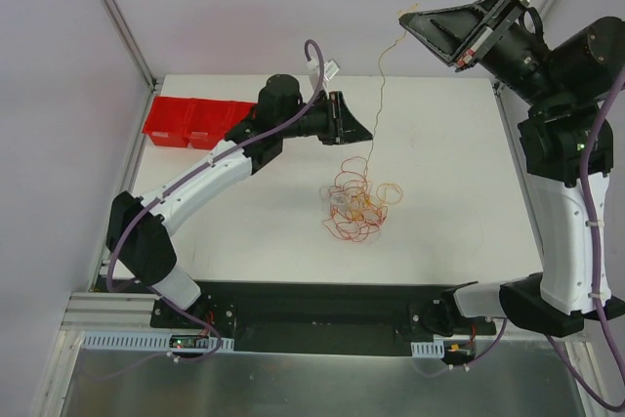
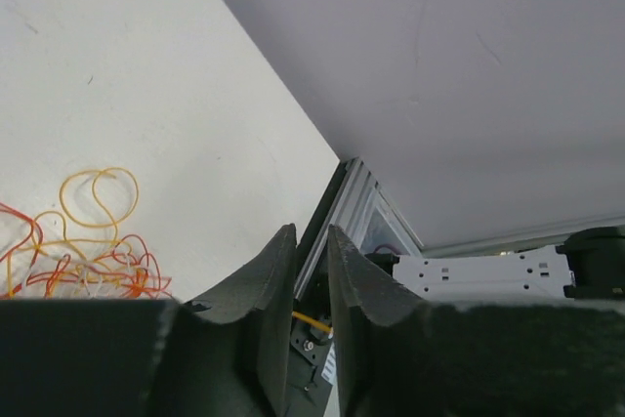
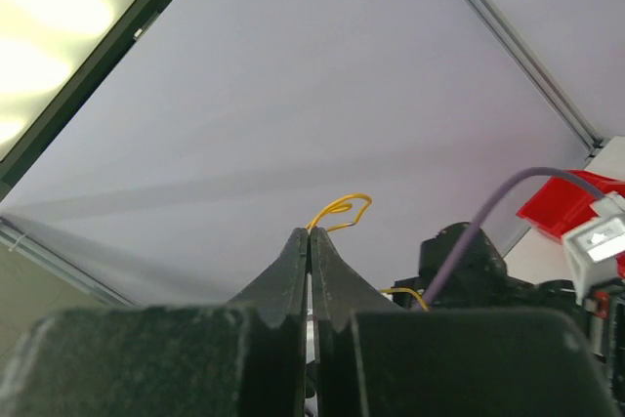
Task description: Untangle the cables
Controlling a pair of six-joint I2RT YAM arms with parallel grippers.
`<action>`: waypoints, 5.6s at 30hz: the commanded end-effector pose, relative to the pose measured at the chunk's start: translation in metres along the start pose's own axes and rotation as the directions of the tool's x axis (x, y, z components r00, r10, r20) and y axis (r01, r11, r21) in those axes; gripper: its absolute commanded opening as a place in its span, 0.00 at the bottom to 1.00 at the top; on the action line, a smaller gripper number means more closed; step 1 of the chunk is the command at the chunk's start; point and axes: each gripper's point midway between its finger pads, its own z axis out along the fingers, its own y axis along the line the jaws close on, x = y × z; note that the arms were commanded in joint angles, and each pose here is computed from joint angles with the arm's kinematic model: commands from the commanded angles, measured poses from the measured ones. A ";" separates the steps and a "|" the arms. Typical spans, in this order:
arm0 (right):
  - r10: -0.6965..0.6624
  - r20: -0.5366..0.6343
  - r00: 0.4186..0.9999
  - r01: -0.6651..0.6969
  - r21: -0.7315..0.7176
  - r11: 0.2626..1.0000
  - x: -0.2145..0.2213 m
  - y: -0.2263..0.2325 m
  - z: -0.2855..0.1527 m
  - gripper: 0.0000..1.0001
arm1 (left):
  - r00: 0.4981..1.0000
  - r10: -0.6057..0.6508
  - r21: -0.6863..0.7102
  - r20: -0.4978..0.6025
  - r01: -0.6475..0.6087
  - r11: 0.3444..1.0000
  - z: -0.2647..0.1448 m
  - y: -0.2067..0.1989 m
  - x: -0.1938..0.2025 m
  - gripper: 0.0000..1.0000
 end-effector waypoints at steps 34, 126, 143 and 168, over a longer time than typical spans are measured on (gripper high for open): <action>0.066 -0.074 0.995 -0.066 -0.003 0.998 0.020 -0.024 0.014 0.00 | 0.897 0.303 0.413 0.322 -0.421 0.808 -0.065 -0.183 -0.086 0.71; 0.380 -0.515 0.768 0.417 0.853 0.313 0.269 -0.454 -0.207 0.39 | 0.760 0.586 -0.861 0.281 -0.070 0.504 -0.285 0.012 -0.078 0.00; 0.345 -0.623 0.702 0.452 0.764 0.461 0.283 -0.417 -0.177 0.40 | 0.932 0.309 -0.930 0.188 0.067 0.361 -0.314 0.107 0.012 0.00; 0.313 -0.711 0.629 0.475 0.671 0.569 0.287 -0.394 -0.164 0.45 | 0.967 0.200 -0.866 0.155 0.036 0.498 -0.224 0.124 -0.052 0.00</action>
